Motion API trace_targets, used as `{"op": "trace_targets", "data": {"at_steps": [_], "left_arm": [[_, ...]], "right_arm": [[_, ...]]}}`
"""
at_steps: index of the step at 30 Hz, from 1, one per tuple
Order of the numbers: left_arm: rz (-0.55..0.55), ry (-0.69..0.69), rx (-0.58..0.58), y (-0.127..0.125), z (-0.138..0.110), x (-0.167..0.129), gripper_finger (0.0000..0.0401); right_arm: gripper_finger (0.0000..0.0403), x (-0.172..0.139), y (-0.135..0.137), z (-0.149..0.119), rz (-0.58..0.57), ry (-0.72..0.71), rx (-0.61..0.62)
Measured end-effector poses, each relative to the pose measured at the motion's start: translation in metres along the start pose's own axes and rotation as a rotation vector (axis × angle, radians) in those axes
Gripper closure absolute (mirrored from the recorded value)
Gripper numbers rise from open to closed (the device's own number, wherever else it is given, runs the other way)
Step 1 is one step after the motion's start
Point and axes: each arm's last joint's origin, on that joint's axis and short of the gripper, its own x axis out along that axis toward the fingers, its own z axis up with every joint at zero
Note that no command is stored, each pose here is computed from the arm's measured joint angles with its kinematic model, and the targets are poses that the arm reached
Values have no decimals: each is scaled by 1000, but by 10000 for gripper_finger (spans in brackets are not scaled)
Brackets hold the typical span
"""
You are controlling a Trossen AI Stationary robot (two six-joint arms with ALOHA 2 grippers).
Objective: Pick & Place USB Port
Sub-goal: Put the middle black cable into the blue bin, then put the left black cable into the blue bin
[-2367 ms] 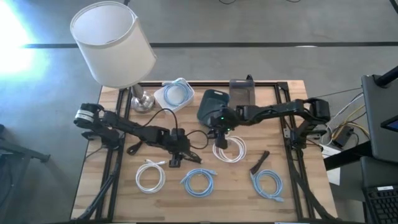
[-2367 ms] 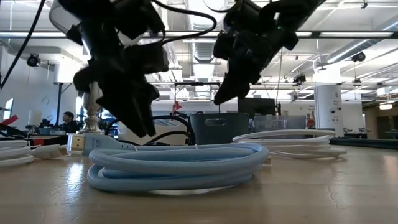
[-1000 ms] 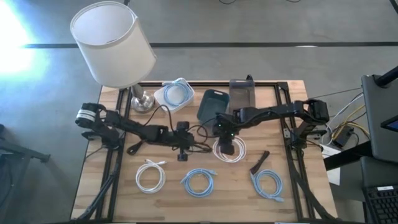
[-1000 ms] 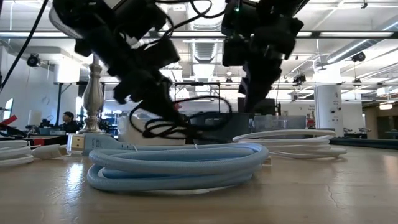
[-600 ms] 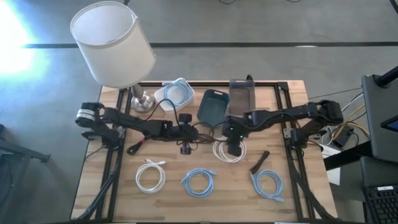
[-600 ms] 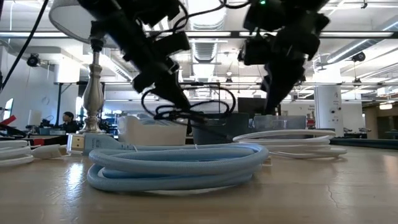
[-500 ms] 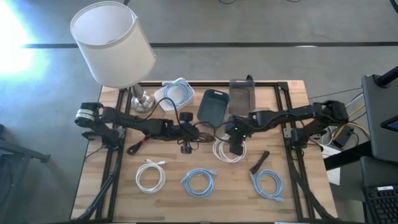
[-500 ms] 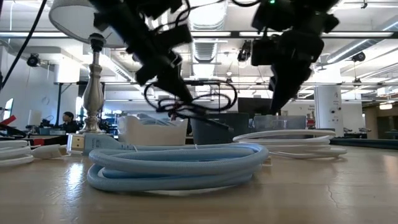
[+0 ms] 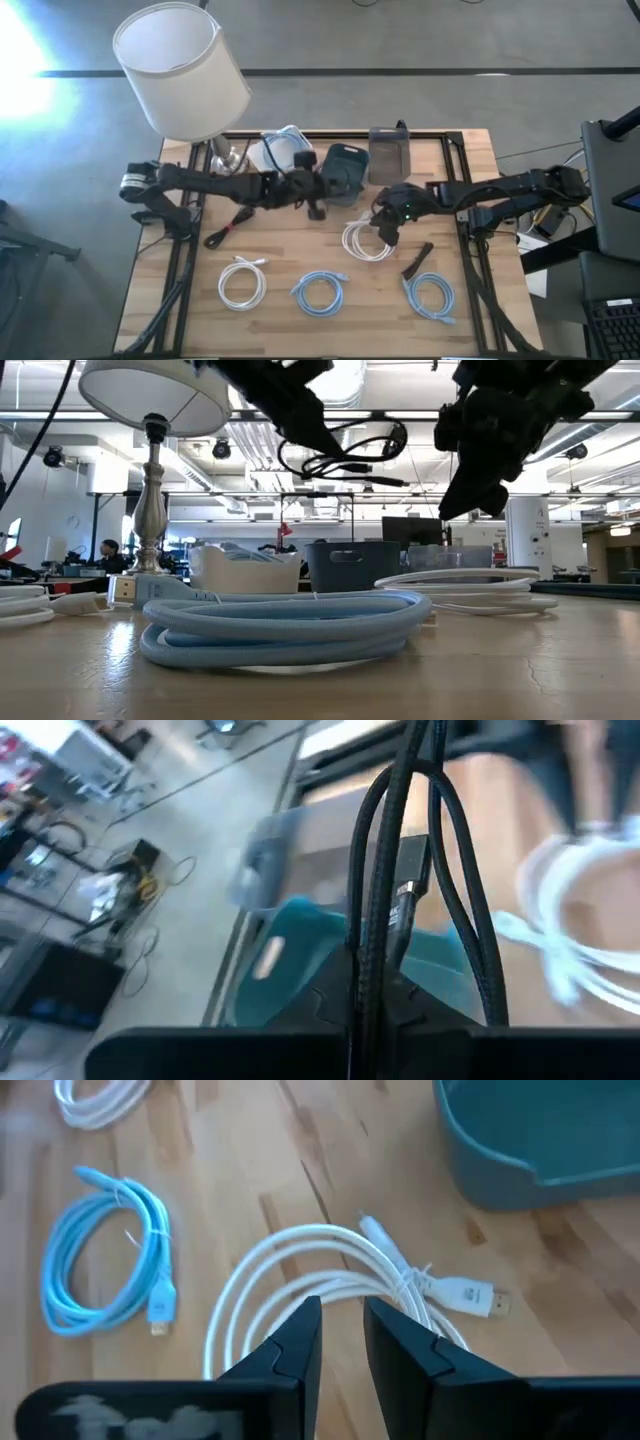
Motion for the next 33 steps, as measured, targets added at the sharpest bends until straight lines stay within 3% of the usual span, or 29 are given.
{"op": "trace_targets", "data": {"at_steps": [9, 13, 17, 20, 25, 33], "left_arm": [[30, 1, -232, 31, -32, 45, 392], [85, 5, -277, 28, -45, 71, 392], [201, 81, -399, 26, -60, 93, 391], [216, 97, -471, 23, -66, 104, 391], [208, 122, -509, 19, -69, 113, 381], [204, 180, -515, 19, -70, 112, 318]], "right_arm": [[331, 3, 2, 2, 5, -49, -12], [328, 5, 2, 2, 0, -40, -15], [333, 5, 2, 2, 0, -40, -18], [336, 5, 1, 1, -1, -38, -18], [335, 5, 1, 0, -3, -34, -23], [328, 5, 1, 0, -4, -32, -25]]}}
